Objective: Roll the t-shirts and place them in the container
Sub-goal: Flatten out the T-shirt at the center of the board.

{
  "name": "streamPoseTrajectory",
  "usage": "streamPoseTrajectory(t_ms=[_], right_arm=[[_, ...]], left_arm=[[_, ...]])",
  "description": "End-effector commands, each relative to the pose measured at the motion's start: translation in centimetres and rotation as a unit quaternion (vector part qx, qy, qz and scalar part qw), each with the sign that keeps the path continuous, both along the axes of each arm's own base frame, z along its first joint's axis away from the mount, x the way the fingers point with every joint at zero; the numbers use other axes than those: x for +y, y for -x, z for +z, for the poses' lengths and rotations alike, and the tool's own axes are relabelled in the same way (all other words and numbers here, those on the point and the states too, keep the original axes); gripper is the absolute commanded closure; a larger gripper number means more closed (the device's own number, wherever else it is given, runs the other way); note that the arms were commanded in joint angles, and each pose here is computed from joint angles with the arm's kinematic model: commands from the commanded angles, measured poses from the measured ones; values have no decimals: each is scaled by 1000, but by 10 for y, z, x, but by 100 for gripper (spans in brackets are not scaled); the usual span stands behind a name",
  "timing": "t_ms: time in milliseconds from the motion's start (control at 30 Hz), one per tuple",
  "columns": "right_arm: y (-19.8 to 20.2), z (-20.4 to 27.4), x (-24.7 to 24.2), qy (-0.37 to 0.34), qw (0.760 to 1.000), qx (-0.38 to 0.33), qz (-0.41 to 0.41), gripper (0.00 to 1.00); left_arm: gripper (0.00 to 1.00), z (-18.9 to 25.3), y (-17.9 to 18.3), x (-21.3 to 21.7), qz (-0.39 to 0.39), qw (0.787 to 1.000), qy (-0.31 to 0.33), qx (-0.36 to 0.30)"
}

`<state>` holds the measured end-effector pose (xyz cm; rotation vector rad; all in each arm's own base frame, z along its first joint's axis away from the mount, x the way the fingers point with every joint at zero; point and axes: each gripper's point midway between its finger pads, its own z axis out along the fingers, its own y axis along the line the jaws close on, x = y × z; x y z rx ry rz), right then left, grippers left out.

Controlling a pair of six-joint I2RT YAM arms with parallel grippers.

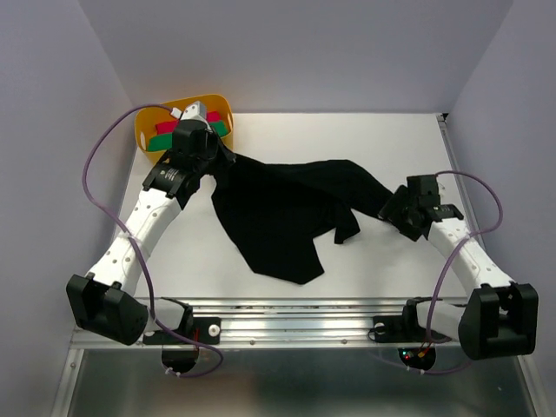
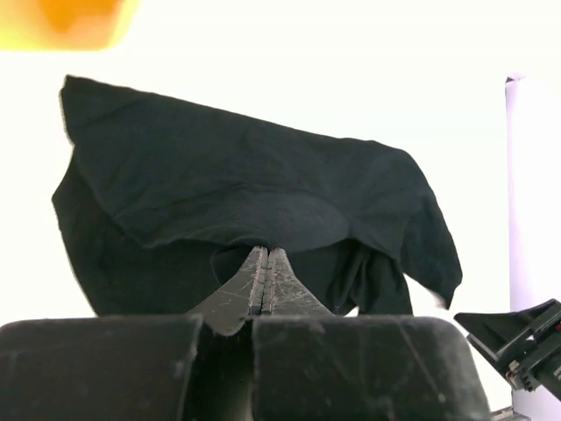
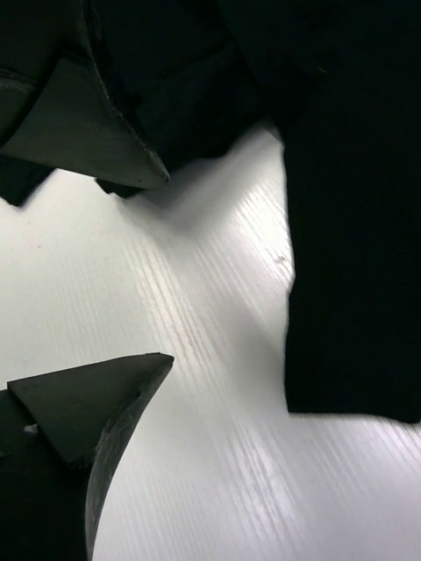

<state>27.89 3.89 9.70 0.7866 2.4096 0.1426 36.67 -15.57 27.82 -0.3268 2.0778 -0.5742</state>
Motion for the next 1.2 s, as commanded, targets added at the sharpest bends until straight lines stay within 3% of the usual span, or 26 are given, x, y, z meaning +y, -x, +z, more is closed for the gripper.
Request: streamPoseTrajectory(t_ms=[0,100,433,600,667,700,733,767,833,967,1167], right_arm=[[-15,7,-16,-43,997,-44,-40,22],[-19,-6,-26,-71,995,-42,-63,31],[-51,-31,-24,-147,984,-62,-74,32],[-66,-41,-27,-147,983,-70,-80,39],[-77,-42,-32,-137,984,-83,-83,52],[-81,-42,-39,-121,985,-86,-90,70],[-86,-42,-41,-117,985,-86,-93,70],[-98,-36,-44,-111,986,-91,-91,88],[-111,-25,-49,-101,986,-102,-90,99],[-154,35,-58,-84,979,-170,-81,99],[-227,184,-79,-77,947,-305,-68,99]], left_arm=[[100,37,-2,-2,-20,999,10,-47],[100,34,-2,-4,-25,999,13,-46],[100,34,-6,-7,-32,998,13,-44],[100,34,-7,-9,-36,998,16,-44],[100,33,-8,-10,-37,998,17,-43],[100,32,-8,-10,-37,998,16,-41],[100,31,-9,-11,-37,998,16,-41],[100,29,-10,-11,-38,998,14,-38],[100,30,-13,-9,-36,999,11,-39],[100,42,-30,-6,-37,998,21,-48],[100,120,-73,-3,-48,992,30,-114]])
